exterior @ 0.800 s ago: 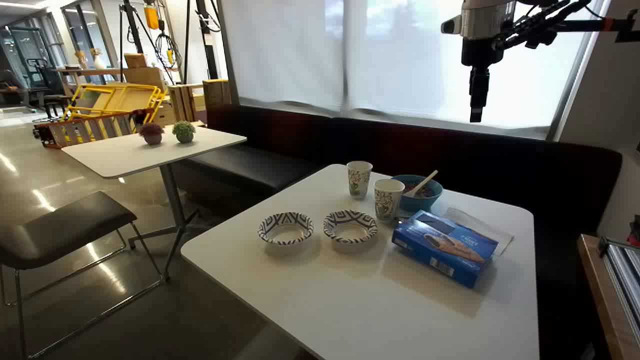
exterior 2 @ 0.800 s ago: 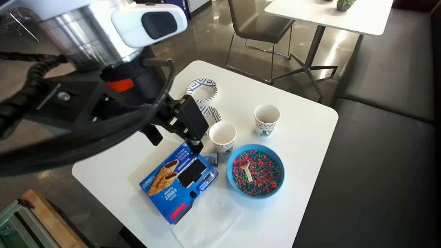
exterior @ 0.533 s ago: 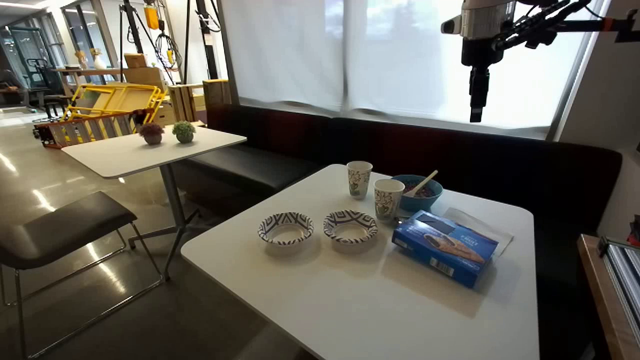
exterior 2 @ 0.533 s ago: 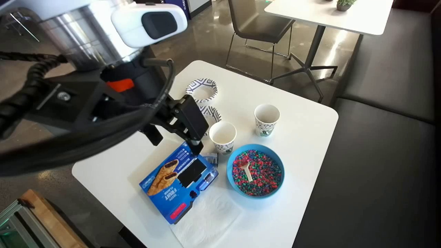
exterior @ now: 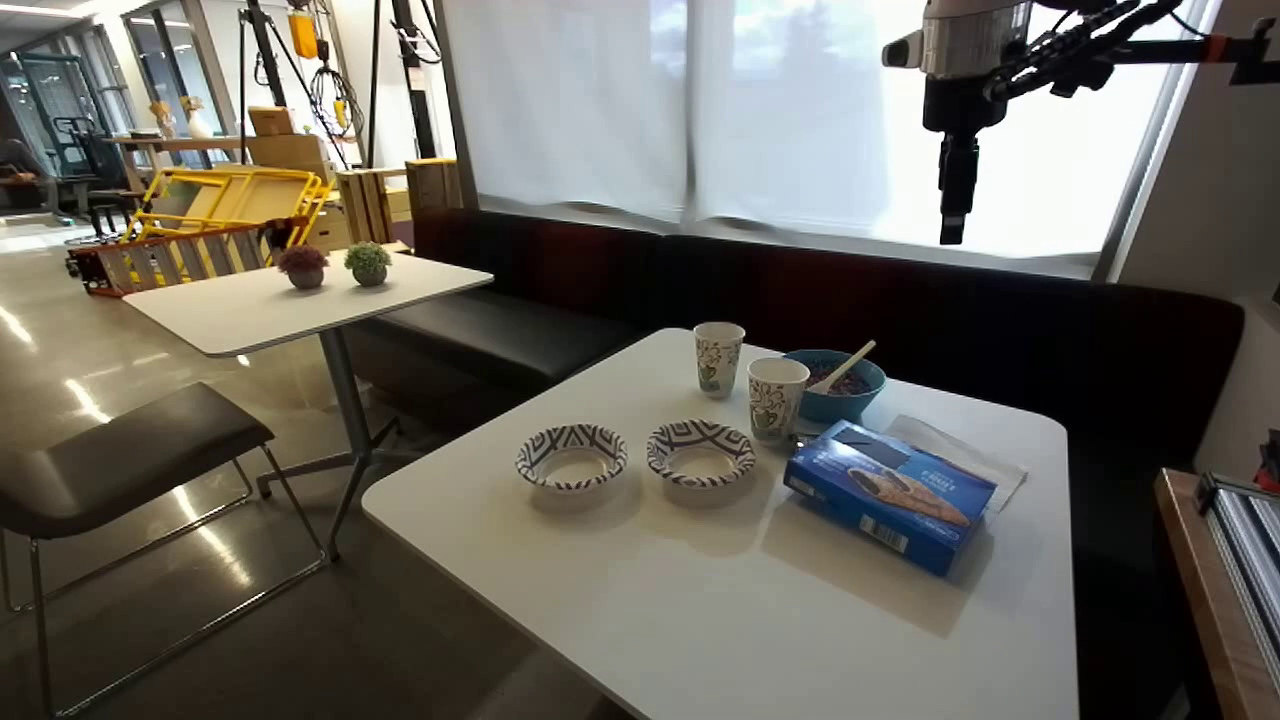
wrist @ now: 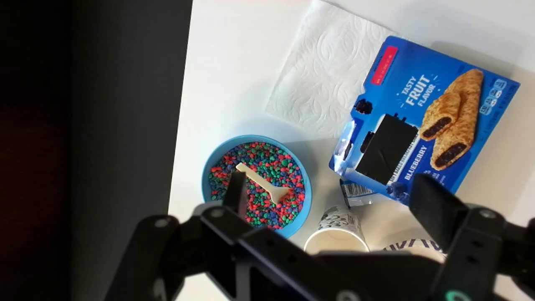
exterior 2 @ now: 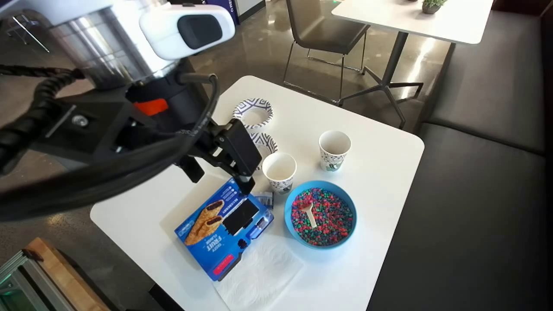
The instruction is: Pour the contents in the cup into the bowl
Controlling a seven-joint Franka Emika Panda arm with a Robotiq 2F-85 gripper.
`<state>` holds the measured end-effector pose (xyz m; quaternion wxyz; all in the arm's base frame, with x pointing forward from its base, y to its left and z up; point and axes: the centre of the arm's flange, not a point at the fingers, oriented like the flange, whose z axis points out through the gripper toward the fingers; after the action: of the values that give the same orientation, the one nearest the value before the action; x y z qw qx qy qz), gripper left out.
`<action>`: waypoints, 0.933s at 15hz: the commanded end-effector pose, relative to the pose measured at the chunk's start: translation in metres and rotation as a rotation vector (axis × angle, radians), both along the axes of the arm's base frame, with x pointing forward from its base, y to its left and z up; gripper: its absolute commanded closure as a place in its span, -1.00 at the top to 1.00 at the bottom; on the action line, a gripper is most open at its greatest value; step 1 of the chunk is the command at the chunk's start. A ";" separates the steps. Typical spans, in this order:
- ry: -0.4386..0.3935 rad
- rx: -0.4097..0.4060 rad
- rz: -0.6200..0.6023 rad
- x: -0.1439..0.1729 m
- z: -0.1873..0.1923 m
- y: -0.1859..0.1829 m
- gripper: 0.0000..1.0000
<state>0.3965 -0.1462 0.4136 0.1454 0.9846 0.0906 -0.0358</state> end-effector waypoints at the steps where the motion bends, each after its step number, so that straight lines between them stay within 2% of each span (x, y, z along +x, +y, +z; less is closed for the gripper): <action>1: 0.000 0.000 0.000 0.000 0.000 0.000 1.00; 4: 0.000 0.000 0.000 0.000 0.000 0.000 1.00; 5: -0.020 -0.003 -0.022 0.009 0.000 0.001 1.00; 8: -0.058 0.067 -0.051 0.048 0.005 0.004 1.00; 14: -0.149 0.263 -0.224 0.137 0.005 -0.008 1.00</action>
<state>0.4785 -0.1397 0.4278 0.0569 0.9981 0.0125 0.0180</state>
